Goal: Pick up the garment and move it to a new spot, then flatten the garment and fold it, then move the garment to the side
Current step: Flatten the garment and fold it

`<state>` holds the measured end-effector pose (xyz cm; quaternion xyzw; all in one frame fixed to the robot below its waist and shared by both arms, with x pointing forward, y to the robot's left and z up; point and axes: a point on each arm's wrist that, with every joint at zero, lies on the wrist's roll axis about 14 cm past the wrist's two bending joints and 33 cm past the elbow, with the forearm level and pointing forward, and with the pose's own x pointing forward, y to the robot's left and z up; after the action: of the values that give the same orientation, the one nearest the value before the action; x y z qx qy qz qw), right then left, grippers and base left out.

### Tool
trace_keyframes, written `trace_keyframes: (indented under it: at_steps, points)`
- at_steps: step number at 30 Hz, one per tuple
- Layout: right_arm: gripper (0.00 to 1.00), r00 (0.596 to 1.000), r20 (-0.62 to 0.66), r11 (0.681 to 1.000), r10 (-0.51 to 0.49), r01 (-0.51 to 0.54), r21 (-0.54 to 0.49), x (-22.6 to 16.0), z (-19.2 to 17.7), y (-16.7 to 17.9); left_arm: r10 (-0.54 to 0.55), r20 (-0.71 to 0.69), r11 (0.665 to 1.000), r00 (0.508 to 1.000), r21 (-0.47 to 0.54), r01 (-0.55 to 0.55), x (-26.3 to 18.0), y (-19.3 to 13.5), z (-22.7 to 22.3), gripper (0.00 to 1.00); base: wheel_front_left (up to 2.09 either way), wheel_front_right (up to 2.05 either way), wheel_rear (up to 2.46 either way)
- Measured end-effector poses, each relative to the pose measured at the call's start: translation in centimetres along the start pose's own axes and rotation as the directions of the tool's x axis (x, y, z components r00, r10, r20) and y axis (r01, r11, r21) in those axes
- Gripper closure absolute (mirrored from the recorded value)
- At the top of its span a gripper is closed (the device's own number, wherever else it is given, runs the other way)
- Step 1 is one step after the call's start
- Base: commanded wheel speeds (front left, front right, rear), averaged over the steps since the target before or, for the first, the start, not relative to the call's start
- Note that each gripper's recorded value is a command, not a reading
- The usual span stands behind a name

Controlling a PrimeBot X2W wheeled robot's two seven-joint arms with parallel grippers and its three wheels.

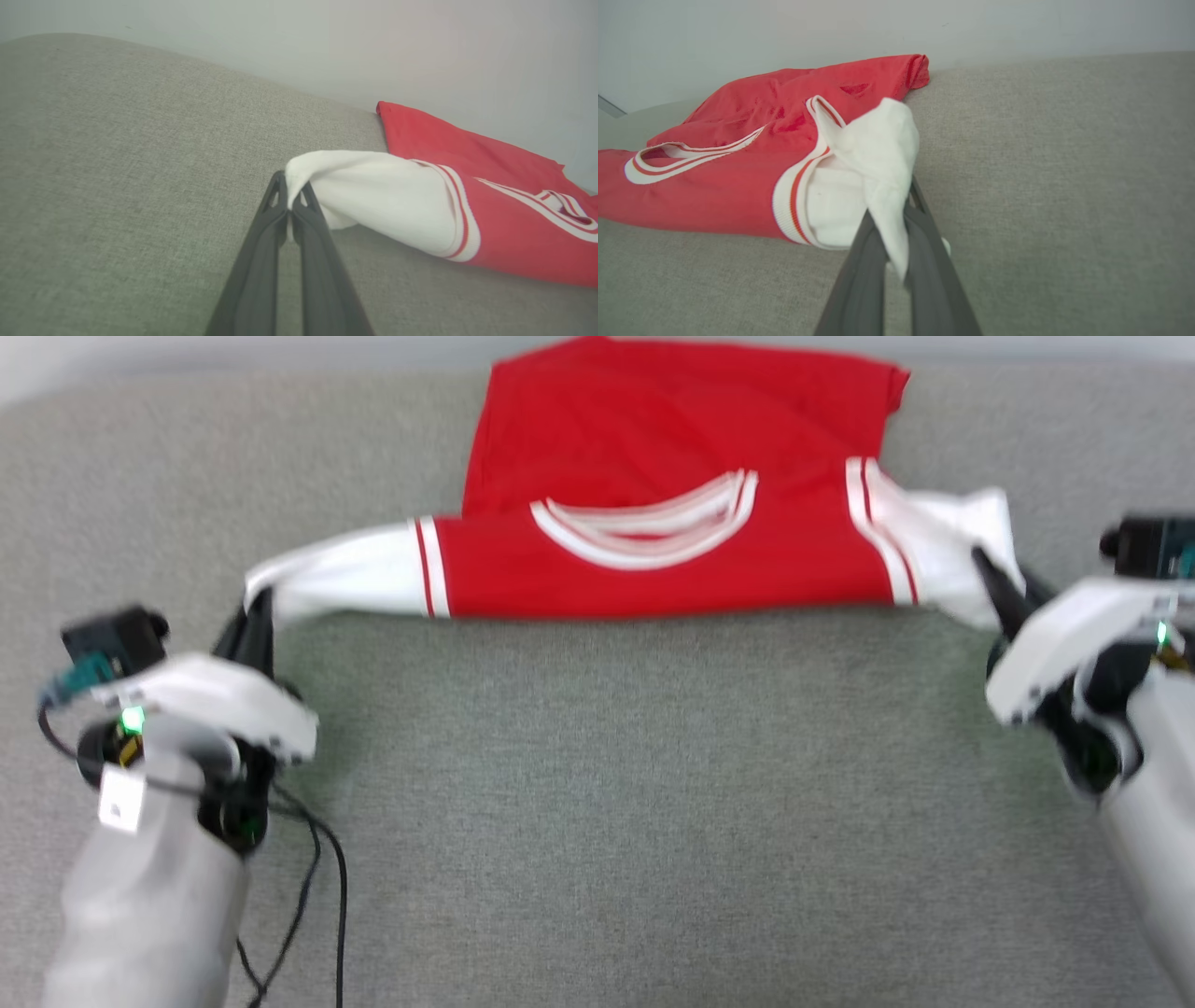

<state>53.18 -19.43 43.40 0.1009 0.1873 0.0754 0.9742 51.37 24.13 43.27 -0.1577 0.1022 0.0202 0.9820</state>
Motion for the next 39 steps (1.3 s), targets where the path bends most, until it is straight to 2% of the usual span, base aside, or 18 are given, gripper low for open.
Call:
trace_keyframes:
  at_steps: [14,20,26,27,28,29,30,31,32,34,36,39]
  points:
    - [1.0,1.0,-0.006,0.996,-0.023,0.023,0.089,-11.7,-6.2,-0.1,0.051,-0.015,0.999,0.999,-0.007,-0.051,-13.1,1.7,-3.4,1.0,0.0,0.0,0.0]
    - [1.0,0.999,-0.029,0.991,-0.046,0.049,0.122,-15.6,-9.2,-0.2,0.052,-0.022,0.999,0.998,0.015,-0.051,-16.8,1.7,-3.8,1.0,0.0,0.0,0.0]
    - [1.0,0.995,-0.081,0.991,-0.062,0.071,0.109,-18.3,-11.7,-0.2,0.058,-0.033,0.998,0.998,0.006,-0.057,-19.5,1.5,-4.8,1.0,0.0,0.0,0.0]
    - [0.95,0.994,-0.092,0.994,-0.061,0.069,0.084,-18.6,-12.1,-0.1,0.055,-0.03,0.998,0.998,0.009,-0.055,-19.8,1.3,-4.8,1.0,0.0,0.0,0.0]
    - [0.84,0.994,-0.095,0.995,-0.062,0.068,0.067,-18.8,-12.2,0.0,0.052,-0.025,0.999,0.998,0.011,-0.052,-19.9,1.1,-4.8,1.0,0.0,0.0,0.0]
    - [0.77,0.994,-0.094,0.995,-0.062,0.069,0.068,-18.9,-12.2,0.1,0.04,-0.015,0.999,0.999,0.013,-0.04,-20.0,0.7,-4.6,1.0,0.0,0.0,0.0]
    - [0.67,0.994,-0.097,0.996,-0.058,0.064,0.062,-18.9,-12.3,0.4,0.024,-0.002,0.999,1.0,0.024,-0.024,-19.9,0.2,-4.3,1.0,0.0,0.0,0.0]
    - [0.53,0.995,-0.089,0.997,-0.054,0.059,0.051,-18.8,-12.1,0.7,0.008,0.013,1.0,1.0,0.024,-0.008,-19.9,-0.4,-3.9,1.0,0.0,0.0,0.0]
    - [0.0,0.996,-0.074,0.997,-0.051,0.055,0.058,-18.6,-11.7,1.0,-0.003,0.025,1.0,1.0,0.029,0.003,-19.9,-0.8,-3.6,1.0,0.0,0.0,0.0]
    - [0.0,0.997,-0.068,0.997,-0.047,0.051,0.065,-18.4,-11.5,1.3,-0.012,0.034,0.999,0.999,0.037,0.011,-19.9,-1.0,-3.4,1.0,0.0,0.0,0.0]
    - [0.0,0.999,0.018,0.996,-0.042,0.041,0.074,-17.6,-9.1,1.8,-0.036,0.054,0.998,0.998,0.047,0.034,-19.8,-1.8,-2.8,1.0,0.0,0.0,0.0]
    - [0.0,0.997,0.054,0.995,-0.054,0.05,0.081,-17.1,-7.9,1.6,-0.047,0.068,0.998,0.997,0.055,0.044,-19.7,-2.3,-2.3,1.0,0.0,0.0,0.0]
